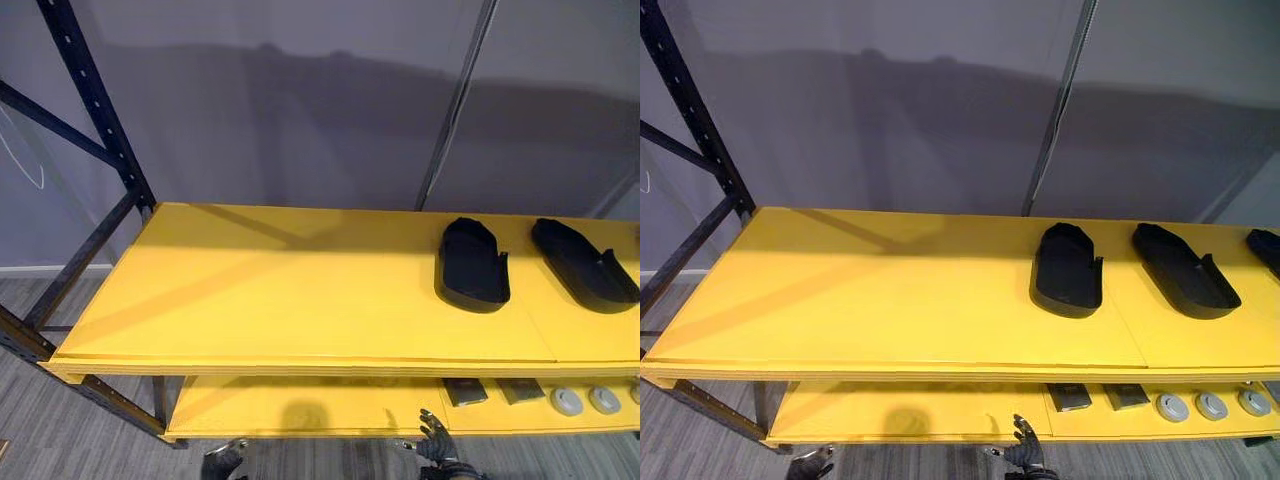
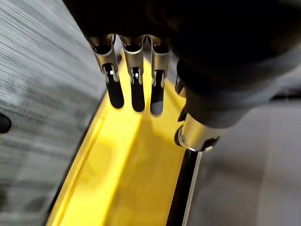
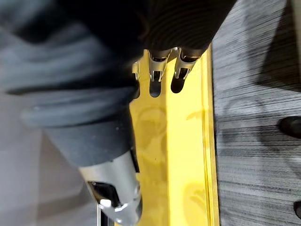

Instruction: Walk over and take plastic housings, then place them on the shelf

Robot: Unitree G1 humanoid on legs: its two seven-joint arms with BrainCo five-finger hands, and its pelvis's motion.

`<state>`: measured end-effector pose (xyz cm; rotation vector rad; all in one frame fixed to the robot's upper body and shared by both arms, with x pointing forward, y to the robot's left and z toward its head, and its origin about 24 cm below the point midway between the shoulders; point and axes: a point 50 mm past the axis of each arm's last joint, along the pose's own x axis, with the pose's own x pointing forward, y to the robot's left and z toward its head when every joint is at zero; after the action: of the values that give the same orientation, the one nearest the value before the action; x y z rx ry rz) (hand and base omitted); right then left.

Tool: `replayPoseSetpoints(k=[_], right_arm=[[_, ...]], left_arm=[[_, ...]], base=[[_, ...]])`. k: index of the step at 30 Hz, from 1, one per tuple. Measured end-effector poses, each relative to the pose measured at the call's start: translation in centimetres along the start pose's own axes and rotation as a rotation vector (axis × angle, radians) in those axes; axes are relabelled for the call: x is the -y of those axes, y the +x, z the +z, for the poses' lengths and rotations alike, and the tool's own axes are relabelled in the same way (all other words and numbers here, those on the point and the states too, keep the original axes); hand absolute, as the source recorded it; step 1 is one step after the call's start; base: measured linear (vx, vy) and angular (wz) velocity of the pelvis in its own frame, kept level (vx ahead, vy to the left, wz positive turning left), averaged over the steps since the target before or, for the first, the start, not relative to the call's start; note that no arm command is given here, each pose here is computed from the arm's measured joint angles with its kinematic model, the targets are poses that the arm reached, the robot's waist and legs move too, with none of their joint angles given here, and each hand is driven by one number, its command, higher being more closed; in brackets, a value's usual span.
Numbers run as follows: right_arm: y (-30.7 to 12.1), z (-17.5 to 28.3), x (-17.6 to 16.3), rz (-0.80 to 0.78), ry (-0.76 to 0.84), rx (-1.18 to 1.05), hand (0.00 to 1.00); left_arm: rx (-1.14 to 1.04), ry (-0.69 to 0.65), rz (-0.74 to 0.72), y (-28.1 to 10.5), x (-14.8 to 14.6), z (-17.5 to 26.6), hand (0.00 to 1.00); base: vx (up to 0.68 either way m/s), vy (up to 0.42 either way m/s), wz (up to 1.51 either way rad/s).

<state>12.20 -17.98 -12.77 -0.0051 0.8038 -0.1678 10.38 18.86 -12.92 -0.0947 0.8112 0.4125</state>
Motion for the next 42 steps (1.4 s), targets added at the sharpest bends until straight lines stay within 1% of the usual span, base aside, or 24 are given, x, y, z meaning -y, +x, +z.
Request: replayPoseSetpoints(k=[2,6,14,21,24,27,31,33,34,37,40,42], right_arm=[[-0.2,-0.5,0.4,-0.027,0.009,-0.019,0.0],[-0.3,-1.4,0.0,-0.034,0.031,-0.057,0.0],[-0.6,-2.4,1.2,-0.108,0.075,-0.092,0.0],[-0.3,-1.8,1.3,-0.109,0.072,-0.076,0.0],[0.2,-0.7,1.1,-0.1,0.061,-0.042,0.0],[0.6,1.4,1.1,-0.098,0.058,0.037,0.0],[1.7,5.3,0.2,-0.074,0.041,0.159,0.0],[2.3,7.1,-0.5,-0.051,0.017,0.207,0.0],[2.3,7.2,-0.6,-0.047,0.013,0.208,0.0],[2.1,5.2,-0.9,-0.032,-0.004,0.14,0.0],[2.2,3.3,-0.8,-0.03,-0.022,0.055,0.0],[2.5,3.1,-0.6,-0.024,-0.052,0.032,0.0]], left_arm=[[0.001,0.05,-0.046,0.2,0.9,0.1,0.0],[-0.015,0.111,-0.061,0.3,0.9,-0.3,0.0],[-0.054,0.157,-0.063,0.3,0.8,-1.1,0.0],[-0.044,0.169,-0.054,0.5,0.9,-0.8,0.0],[-0.035,0.162,-0.045,0.7,1.0,-0.5,0.0],[-0.014,0.158,-0.054,1.0,1.4,0.3,0.0],[0.031,0.155,-0.065,1.7,2.1,1.8,0.0],[0.075,0.152,-0.073,2.2,2.6,3.4,0.0],[0.088,0.151,-0.079,2.4,2.9,3.9,0.0],[0.093,0.146,-0.086,2.4,3.2,4.1,0.0],[0.074,0.158,-0.077,2.5,2.7,3.8,0.0],[0.047,0.18,-0.068,2.7,2.2,3.4,0.0]], base=[[0.0,-0.006,-0.17],[0.01,-0.025,-0.27],[0.01,-0.055,-0.08],[-0.02,-0.046,-0.17],[-0.08,0.009,-0.48],[-0.13,0.074,-0.72],[-0.16,0.092,-1.16],[-0.24,0.073,-1.38],[-0.17,0.089,-0.99],[-0.07,0.073,-0.62],[-0.05,-0.056,-0.77],[-0.07,-0.19,-1.01]])
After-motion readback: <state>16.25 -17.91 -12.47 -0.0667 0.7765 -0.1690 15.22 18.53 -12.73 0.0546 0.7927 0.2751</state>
